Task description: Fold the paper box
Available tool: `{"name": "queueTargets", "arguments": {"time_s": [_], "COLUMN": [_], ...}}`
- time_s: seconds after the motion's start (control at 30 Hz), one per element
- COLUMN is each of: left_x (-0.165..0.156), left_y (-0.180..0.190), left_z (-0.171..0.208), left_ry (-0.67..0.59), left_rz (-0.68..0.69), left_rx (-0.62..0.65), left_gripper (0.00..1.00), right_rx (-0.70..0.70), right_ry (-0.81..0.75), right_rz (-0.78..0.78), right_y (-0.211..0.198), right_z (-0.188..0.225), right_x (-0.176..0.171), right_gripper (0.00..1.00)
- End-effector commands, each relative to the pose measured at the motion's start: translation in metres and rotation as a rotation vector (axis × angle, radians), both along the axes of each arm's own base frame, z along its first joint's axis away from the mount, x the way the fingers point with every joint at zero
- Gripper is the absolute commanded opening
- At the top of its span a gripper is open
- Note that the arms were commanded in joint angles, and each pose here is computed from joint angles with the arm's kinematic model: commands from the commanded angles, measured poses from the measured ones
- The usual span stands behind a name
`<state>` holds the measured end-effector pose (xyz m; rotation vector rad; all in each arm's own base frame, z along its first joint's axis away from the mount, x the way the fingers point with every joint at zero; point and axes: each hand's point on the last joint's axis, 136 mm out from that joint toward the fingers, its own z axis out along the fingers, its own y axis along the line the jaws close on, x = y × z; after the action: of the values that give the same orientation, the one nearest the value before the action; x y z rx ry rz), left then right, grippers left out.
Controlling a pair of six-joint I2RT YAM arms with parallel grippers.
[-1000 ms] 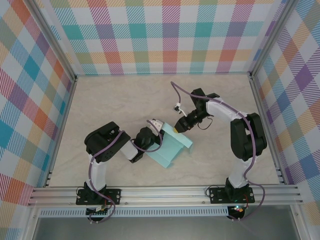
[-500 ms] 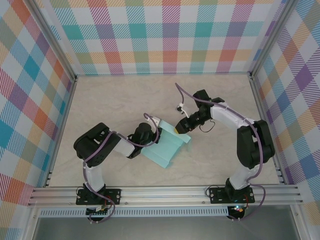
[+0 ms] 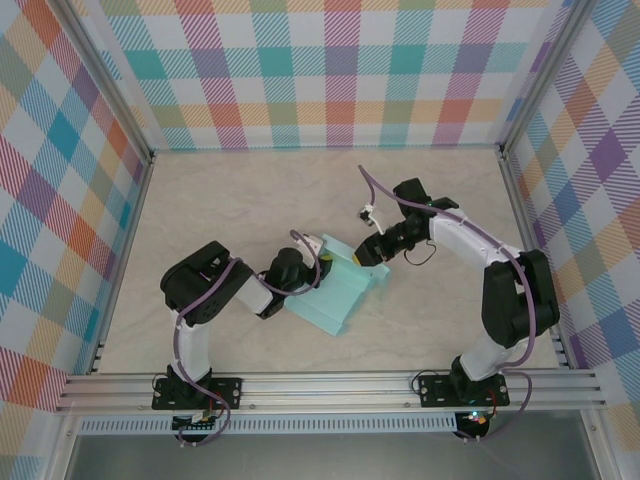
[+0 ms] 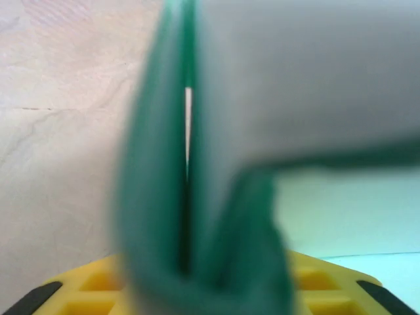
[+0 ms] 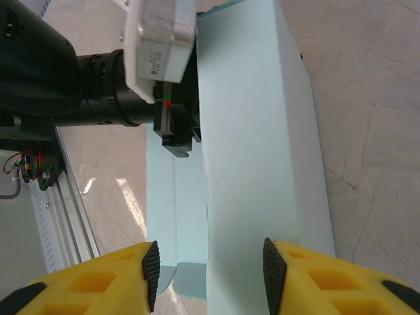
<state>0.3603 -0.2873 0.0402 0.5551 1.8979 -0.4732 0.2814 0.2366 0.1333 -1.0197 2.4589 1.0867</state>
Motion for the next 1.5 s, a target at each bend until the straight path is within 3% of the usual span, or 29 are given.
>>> {"name": "queueTargets", "arguments": {"time_s": [0.0, 0.23, 0.5, 0.6, 0.7, 0.77, 1.1, 1.33, 1.47], "left_x": [0.002, -0.003, 0.001, 0.005, 0.009, 0.009, 0.006, -0.004, -0.006], "left_y": [0.004, 0.014, 0.023, 0.023, 0.022, 0.023, 0.018, 0.009, 0.012], "left_z": [0.016, 0.022, 0.03, 0.028, 0.025, 0.022, 0.027, 0.036, 0.048], "left_ry": [-0.078, -0.114, -0.126, -0.11, -0.091, -0.088, -0.064, 0.038, 0.086], "left_rz": [-0.001, 0.015, 0.068, 0.079, 0.092, 0.1, 0.068, 0.007, -0.003], "left_rx": [-0.043, -0.066, -0.065, -0.043, -0.01, 0.011, 0.012, 0.023, 0.085], "left_gripper": [0.4, 0.43, 0.35, 0.27, 0.08, 0.0, 0.0, 0.0, 0.0], "right_rx": [-0.005, -0.016, -0.031, -0.032, -0.032, -0.033, -0.004, -0.065, -0.082], "right_ry": [0.002, 0.009, 0.009, 0.006, 0.008, 0.007, -0.024, -0.27, -0.313], "right_rz": [0.032, 0.038, 0.04, 0.036, 0.035, 0.033, 0.006, -0.019, -0.044], "right_y": [0.0, -0.001, -0.003, -0.004, -0.004, -0.004, 0.0, -0.012, -0.019], "right_z": [-0.002, -0.006, -0.009, -0.008, -0.008, -0.008, 0.005, 0.039, 0.05], "right_x": [-0.002, -0.004, -0.005, -0.004, -0.004, -0.005, 0.002, 0.025, 0.037], "right_gripper": [0.47, 0.45, 0.44, 0.44, 0.44, 0.43, 0.46, 0.58, 0.6]}}
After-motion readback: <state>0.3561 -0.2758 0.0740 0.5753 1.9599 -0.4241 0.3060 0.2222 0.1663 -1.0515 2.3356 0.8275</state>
